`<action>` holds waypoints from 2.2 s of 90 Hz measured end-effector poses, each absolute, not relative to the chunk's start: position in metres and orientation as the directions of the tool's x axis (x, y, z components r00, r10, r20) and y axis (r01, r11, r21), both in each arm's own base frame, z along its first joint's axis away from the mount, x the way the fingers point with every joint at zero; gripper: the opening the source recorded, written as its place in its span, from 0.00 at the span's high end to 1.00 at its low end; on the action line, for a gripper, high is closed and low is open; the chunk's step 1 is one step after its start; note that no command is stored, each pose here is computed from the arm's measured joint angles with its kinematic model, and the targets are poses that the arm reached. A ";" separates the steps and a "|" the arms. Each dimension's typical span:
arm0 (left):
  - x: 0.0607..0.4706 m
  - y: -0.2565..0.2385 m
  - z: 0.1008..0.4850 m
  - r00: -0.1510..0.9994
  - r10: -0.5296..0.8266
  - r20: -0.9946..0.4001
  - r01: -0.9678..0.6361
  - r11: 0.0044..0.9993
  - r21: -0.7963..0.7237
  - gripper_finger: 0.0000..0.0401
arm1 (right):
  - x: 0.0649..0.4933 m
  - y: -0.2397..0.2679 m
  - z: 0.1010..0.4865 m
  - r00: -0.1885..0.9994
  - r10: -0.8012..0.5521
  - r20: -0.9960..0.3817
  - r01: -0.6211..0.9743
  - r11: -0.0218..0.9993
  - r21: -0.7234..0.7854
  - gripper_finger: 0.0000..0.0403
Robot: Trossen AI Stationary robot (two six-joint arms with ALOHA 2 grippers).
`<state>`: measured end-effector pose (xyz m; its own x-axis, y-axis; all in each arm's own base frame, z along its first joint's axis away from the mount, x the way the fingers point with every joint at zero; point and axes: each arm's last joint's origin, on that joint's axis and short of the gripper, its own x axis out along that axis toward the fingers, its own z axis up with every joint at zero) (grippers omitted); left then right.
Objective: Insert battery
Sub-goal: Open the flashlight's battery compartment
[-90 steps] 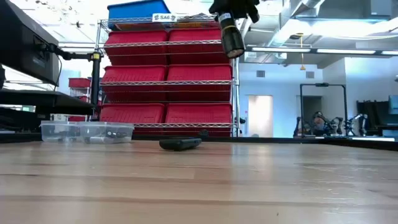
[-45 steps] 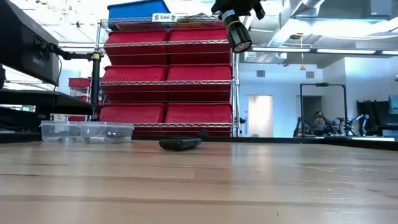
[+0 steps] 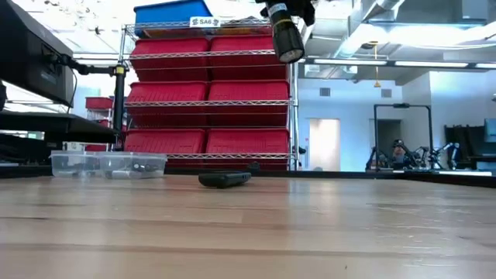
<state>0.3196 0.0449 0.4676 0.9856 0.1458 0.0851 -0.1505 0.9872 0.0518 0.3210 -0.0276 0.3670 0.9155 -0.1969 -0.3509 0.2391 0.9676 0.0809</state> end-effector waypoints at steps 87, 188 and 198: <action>0.315 0.049 0.466 0.994 -0.097 0.049 0.096 0.995 0.021 0.56 | 0.325 -0.018 0.376 0.964 -0.004 -0.267 0.034 0.994 0.106 0.65; 0.322 0.052 0.463 0.952 0.300 0.066 -0.289 0.947 -0.139 0.67 | 0.321 -0.026 0.373 0.903 -0.294 -0.312 0.309 0.951 -0.003 0.65; 0.325 0.048 0.461 0.893 0.444 0.070 -0.426 0.886 -0.180 0.68 | 0.319 -0.029 0.371 0.849 -0.421 -0.319 0.424 0.903 -0.063 0.65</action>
